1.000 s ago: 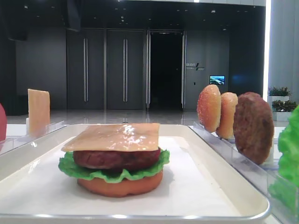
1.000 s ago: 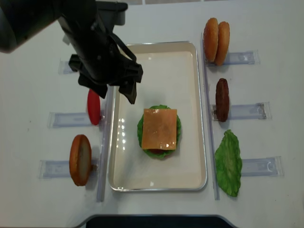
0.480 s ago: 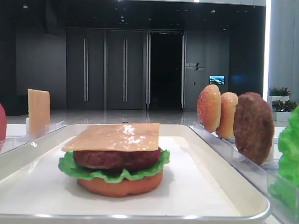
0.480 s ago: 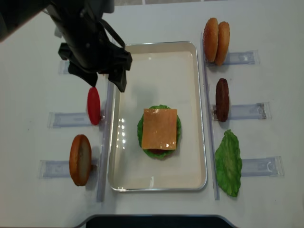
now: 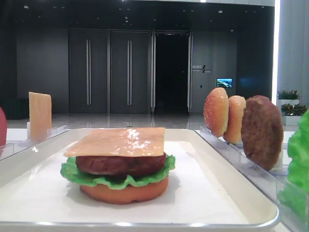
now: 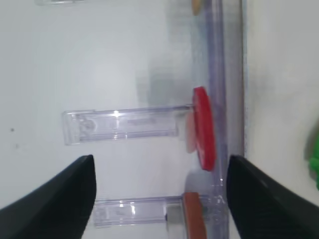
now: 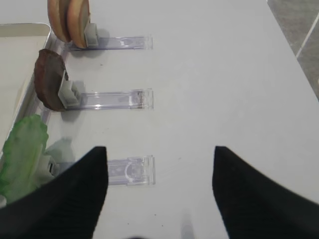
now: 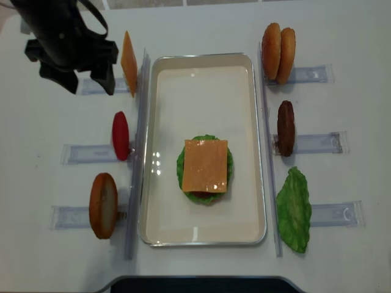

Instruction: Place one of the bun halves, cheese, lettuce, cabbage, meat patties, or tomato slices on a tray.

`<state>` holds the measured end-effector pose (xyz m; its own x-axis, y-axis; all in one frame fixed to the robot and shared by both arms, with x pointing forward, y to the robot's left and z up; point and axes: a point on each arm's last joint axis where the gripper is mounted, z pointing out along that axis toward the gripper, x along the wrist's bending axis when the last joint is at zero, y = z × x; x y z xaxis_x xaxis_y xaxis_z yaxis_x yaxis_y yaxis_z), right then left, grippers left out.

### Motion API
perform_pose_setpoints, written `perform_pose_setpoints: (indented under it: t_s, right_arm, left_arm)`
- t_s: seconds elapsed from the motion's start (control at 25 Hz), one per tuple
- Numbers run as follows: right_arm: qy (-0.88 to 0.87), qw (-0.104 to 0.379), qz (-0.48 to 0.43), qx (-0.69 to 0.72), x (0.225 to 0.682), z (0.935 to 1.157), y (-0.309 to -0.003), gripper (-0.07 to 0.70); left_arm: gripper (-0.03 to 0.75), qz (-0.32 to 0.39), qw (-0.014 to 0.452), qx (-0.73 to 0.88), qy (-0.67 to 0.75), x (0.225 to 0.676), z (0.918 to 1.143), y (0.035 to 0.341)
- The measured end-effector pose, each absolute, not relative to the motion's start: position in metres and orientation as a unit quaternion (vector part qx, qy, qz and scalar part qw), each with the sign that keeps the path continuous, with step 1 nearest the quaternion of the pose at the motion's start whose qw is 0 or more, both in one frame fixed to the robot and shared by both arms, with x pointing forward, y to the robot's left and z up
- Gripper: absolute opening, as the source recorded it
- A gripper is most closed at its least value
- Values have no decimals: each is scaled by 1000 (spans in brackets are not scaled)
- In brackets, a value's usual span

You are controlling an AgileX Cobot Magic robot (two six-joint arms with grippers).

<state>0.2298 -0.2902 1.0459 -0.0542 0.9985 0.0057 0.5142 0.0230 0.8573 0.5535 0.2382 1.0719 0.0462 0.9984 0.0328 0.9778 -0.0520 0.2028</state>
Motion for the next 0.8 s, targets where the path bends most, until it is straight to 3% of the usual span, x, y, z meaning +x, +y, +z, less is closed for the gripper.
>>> perform_pose_setpoints:
  t_s: [0.24,0.52,0.8]
  right_arm:
    - [631,337,359,599,230,1046,-290,461]
    - [631,337,359,599,230,1046,-290,461]
    - [631,337,359,599,230,1046,-290,461]
  left_arm:
    - [613,91,51,705,701,558,1072,274]
    - [609,92,36,714,693,554,1067,280]
    - [608,73,1,719,691,513,1050,285]
